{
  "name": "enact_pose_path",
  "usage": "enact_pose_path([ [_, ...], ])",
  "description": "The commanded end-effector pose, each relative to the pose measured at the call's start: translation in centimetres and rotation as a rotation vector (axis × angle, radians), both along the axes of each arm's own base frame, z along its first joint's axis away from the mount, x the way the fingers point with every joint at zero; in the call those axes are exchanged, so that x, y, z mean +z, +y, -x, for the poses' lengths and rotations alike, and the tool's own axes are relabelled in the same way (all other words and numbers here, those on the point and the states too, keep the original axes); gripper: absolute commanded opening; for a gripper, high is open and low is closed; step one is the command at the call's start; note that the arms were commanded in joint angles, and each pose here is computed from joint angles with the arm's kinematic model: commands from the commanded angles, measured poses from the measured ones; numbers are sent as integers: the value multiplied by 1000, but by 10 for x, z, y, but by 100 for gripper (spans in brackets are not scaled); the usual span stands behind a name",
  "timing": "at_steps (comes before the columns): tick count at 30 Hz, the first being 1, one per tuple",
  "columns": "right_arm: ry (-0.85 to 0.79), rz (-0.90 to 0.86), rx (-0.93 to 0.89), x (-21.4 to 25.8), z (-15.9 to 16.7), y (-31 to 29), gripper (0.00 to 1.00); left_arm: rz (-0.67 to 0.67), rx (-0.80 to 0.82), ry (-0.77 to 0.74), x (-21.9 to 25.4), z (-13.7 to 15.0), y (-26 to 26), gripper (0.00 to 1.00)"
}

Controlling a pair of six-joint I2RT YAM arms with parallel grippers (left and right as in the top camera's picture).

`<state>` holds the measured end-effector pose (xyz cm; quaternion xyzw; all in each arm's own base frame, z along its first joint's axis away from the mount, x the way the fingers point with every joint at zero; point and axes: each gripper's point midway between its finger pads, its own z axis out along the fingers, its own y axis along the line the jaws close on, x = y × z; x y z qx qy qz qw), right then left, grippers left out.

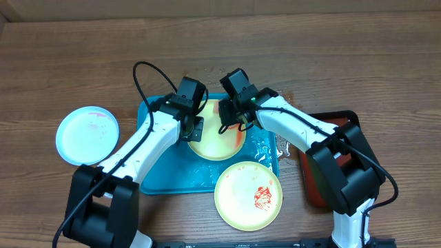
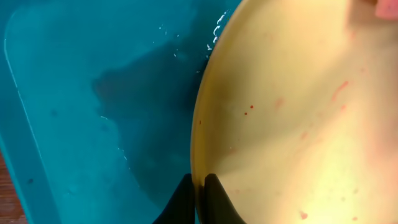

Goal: Clean dirty plates on tray and stack at the side

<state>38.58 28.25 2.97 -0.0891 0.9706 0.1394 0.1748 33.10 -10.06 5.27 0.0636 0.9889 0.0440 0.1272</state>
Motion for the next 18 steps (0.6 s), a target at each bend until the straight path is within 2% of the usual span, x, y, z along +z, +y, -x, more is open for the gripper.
enact_pose_path([
  [1, 49, 13, -10, -7, 7, 0, 4, -19, -68, 54, -14, 8, -6, 4],
  [6, 149, -27, 58, -10, 34, 13, 4, -17, -65, 48, -14, 6, -6, 4],
  [10, 192, -229, 219, 7, 52, 56, 4, -13, -49, 47, -14, 6, -6, 5],
  [15, 65, -48, -29, 18, 16, 9, 4, -25, -32, 40, -13, 5, -4, 5],
  [18, -9, 45, -88, 45, 0, -25, 4, -25, -31, 40, -13, 5, -4, 5],
])
